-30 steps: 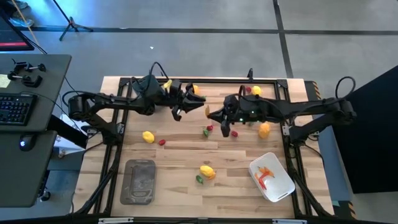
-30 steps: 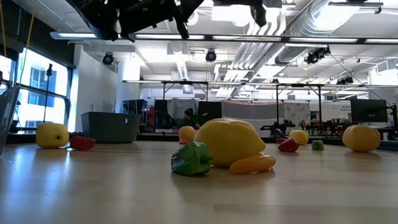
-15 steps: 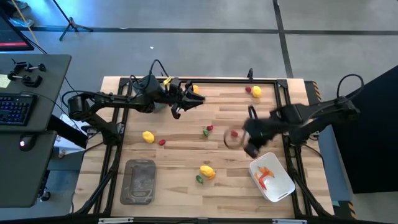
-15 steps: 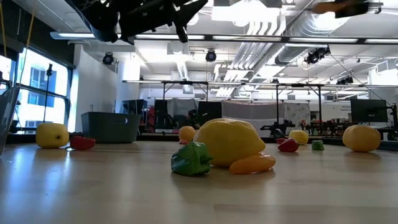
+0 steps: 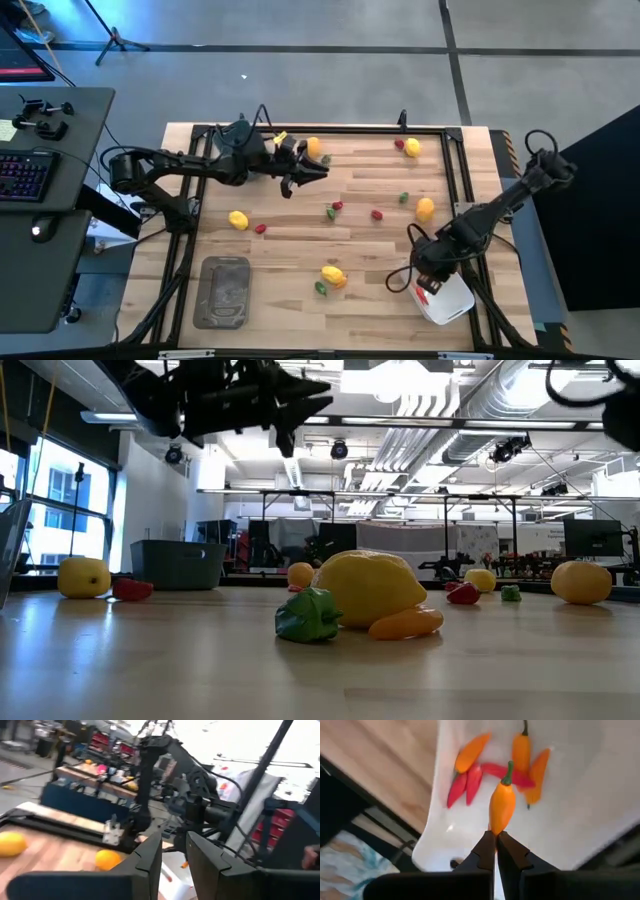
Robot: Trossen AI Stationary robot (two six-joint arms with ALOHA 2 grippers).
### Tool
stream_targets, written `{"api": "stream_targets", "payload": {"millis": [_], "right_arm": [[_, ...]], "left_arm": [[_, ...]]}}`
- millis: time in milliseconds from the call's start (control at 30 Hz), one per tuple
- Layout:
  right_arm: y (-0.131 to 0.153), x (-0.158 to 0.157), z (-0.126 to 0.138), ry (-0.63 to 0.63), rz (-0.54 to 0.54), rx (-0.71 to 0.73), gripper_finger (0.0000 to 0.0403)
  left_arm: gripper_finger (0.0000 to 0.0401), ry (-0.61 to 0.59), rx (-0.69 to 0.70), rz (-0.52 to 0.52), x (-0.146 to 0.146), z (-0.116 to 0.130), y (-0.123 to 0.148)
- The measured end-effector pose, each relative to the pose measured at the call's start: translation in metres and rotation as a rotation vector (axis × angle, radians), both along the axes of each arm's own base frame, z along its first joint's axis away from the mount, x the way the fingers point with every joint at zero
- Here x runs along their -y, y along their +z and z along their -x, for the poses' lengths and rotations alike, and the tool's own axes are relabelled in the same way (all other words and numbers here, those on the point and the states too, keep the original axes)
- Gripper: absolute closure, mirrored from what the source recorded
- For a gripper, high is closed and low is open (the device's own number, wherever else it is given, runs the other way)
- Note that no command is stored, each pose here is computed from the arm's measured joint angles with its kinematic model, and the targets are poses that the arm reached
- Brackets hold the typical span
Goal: Sort produce into baskets
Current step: Put the light orange chili pepper into the white bin
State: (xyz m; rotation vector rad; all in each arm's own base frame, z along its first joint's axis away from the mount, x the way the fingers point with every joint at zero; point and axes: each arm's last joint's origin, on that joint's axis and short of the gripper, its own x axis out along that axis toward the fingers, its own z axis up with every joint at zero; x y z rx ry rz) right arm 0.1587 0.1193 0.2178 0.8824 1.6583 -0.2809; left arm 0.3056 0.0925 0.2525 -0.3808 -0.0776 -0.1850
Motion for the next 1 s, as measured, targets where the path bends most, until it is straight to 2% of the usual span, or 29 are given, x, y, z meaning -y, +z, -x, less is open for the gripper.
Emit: {"api": "stream_targets", "payload": {"millis": [167,333,433,667,833,1000], "right_arm": [[-0.027,0.001,0.001,-0.034,-0.042,0.033,0.0403],[-0.029,0.002,0.002,-0.043,-0.044,0.017,0.0396],[-0.018,0.001,0.001,-0.016,-0.028,0.012,0.037],[0.025,0.002,0.0,0.031,0.055,0.016,0.0277],[0.059,0.001,-0.009,0.012,0.133,0.172,0.0229],[0.08,0.003,-0.017,-0.047,0.243,0.338,0.0207]], "left_arm": [[0.0349,0.019,-0.036,0.015,0.001,0.005,-0.013],[0.0364,0.015,-0.059,0.031,0.004,0.007,-0.02],[0.0368,0.015,-0.06,0.032,0.004,0.007,-0.02],[0.0374,-0.022,-0.064,0.029,0.01,0.008,-0.022],[0.0396,-0.006,-0.045,0.034,0.018,0.015,-0.032],[0.04,0.03,-0.004,0.078,0.023,0.027,-0.043]]}}
